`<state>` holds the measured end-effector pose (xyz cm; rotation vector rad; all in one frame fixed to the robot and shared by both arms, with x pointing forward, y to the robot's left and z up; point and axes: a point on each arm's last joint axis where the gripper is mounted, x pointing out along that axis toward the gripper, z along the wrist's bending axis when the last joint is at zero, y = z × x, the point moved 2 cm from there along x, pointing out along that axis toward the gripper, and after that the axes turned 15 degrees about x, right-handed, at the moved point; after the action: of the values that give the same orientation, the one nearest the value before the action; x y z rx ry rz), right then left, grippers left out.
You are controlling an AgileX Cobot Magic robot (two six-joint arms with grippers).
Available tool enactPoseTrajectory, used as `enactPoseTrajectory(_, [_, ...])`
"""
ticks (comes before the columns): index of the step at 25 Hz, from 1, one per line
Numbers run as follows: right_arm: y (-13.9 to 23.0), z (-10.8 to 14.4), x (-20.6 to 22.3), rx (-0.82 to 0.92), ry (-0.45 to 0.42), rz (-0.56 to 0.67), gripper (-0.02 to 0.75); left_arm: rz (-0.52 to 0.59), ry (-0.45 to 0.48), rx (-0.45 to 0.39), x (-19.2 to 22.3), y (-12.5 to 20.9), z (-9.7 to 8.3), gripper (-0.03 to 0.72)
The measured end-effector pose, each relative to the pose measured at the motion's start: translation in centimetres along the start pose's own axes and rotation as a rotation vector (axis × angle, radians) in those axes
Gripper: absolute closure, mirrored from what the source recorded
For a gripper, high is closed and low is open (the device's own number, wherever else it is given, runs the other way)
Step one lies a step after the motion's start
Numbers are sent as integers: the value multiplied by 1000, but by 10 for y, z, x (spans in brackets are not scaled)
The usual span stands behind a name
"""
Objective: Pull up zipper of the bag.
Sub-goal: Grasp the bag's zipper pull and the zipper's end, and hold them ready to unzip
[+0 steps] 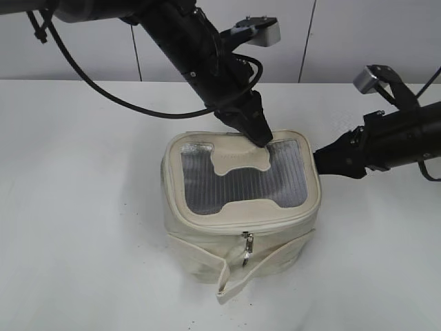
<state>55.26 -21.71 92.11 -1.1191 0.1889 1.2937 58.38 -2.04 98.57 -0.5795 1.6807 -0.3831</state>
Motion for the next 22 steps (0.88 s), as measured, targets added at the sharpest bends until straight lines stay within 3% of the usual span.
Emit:
enactPoseTrajectory(5, [-4,-3,3,-5,-3,-9,671,-1,0,0,0,0,0,646])
enactPoseTrajectory(7, [-3,-3,3,7,-1,0,731,-1,0,0,0,0,0,646])
enactPoseTrajectory(14, [6,-8,-2,60,85,95,733,0,0,1,0,0,0,646])
enactPoseTrajectory(18, [10,-3,-6,77,60,145,724,0,0,1,0,0,0,646])
enactPoseTrajectory(20, [12,0,-6,82,38,162,650,0,0,1,0,0,0,646])
enactPoseTrajectory(22, [13,2,-6,88,26,169,511,0,0,1,0,0,0,646])
